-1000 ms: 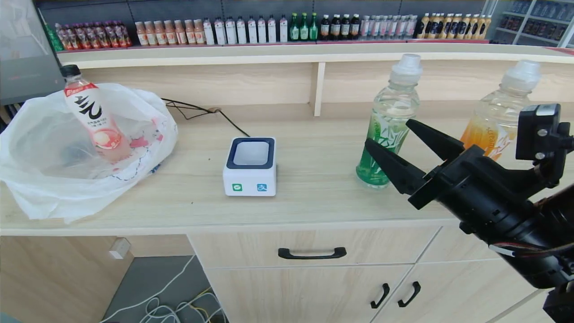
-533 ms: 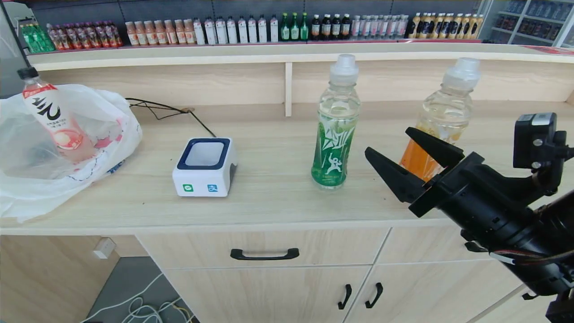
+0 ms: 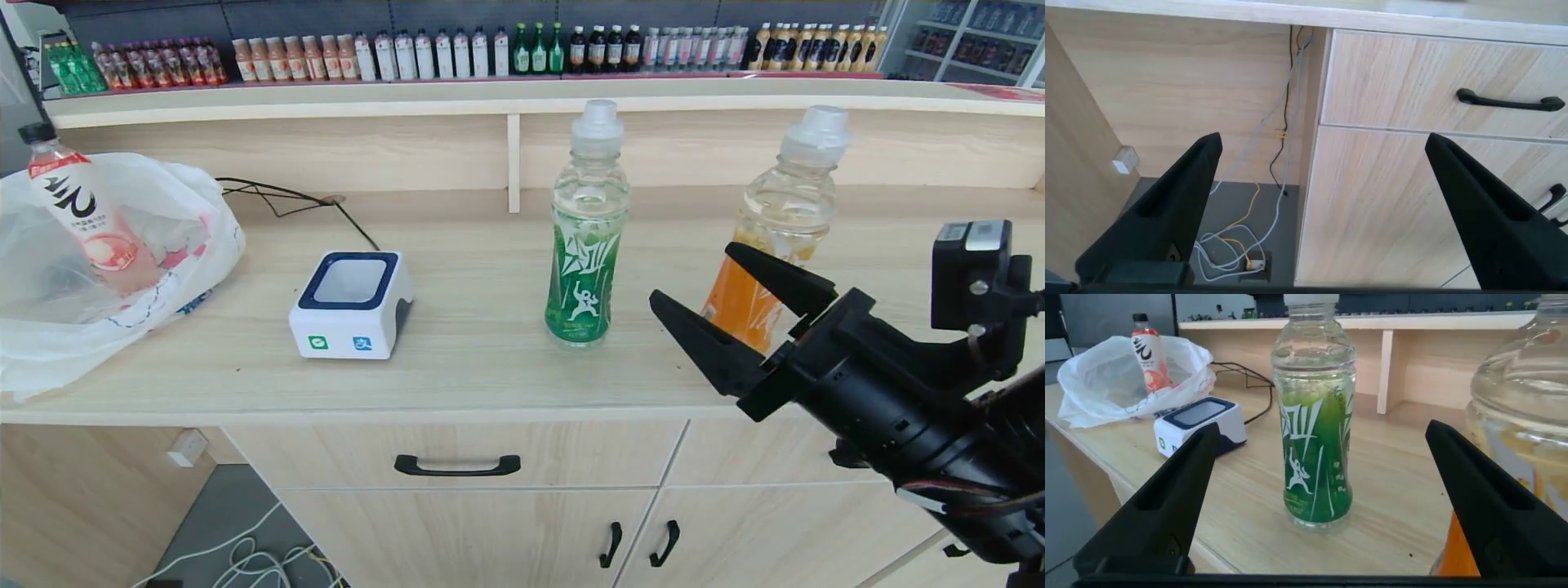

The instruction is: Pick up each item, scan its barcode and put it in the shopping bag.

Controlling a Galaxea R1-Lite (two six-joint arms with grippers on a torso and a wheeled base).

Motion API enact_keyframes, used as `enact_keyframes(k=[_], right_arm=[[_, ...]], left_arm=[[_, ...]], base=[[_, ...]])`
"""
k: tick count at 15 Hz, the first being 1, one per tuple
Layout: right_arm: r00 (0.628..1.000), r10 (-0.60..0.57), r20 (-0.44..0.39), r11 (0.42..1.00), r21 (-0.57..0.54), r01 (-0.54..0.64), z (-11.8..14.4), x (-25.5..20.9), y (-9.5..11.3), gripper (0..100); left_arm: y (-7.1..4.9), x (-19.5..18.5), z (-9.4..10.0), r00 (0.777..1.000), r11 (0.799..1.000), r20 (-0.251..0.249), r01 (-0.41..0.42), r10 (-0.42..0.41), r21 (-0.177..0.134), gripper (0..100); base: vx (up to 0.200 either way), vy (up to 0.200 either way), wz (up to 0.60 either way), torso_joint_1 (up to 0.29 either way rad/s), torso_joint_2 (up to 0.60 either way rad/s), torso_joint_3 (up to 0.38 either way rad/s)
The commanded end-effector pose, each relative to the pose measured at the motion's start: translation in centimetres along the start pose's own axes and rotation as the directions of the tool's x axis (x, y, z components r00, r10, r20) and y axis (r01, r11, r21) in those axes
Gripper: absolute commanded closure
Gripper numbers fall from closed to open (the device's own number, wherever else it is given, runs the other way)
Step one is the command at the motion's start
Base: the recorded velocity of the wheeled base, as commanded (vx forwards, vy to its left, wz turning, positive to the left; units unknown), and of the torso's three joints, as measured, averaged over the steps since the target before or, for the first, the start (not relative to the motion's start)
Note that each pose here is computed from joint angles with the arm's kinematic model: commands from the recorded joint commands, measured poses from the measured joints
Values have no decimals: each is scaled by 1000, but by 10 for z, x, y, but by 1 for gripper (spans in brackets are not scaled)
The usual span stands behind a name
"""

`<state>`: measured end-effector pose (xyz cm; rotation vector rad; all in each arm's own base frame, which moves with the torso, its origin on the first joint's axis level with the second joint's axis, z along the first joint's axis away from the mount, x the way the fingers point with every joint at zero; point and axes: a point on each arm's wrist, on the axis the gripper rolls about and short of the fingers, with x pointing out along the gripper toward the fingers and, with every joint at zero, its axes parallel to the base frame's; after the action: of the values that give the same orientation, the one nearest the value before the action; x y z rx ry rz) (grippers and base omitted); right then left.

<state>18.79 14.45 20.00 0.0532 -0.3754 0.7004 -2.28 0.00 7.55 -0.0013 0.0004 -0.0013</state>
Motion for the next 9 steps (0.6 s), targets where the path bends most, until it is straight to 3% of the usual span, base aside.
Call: enact_keyframes(k=[1, 4, 9], right_arm=[[998, 60, -31, 998, 5, -60, -4, -9, 15, 0], [994, 105, -16, 993, -45, -106, -4, -2, 33, 0], [983, -184, -21, 983, 11, 184, -10, 39, 76, 0]], left_arm=[[0, 0, 0, 1000, 1000, 0, 0, 0, 0, 0], [0, 0, 0, 1000, 1000, 0, 2, -2, 0, 0], [0, 0, 0, 1000, 1000, 0, 0, 0, 1, 0]], base=[[0, 0, 0, 0, 0, 0], [0, 0, 0, 0, 0, 0], [0, 0, 0, 0, 0, 0]])
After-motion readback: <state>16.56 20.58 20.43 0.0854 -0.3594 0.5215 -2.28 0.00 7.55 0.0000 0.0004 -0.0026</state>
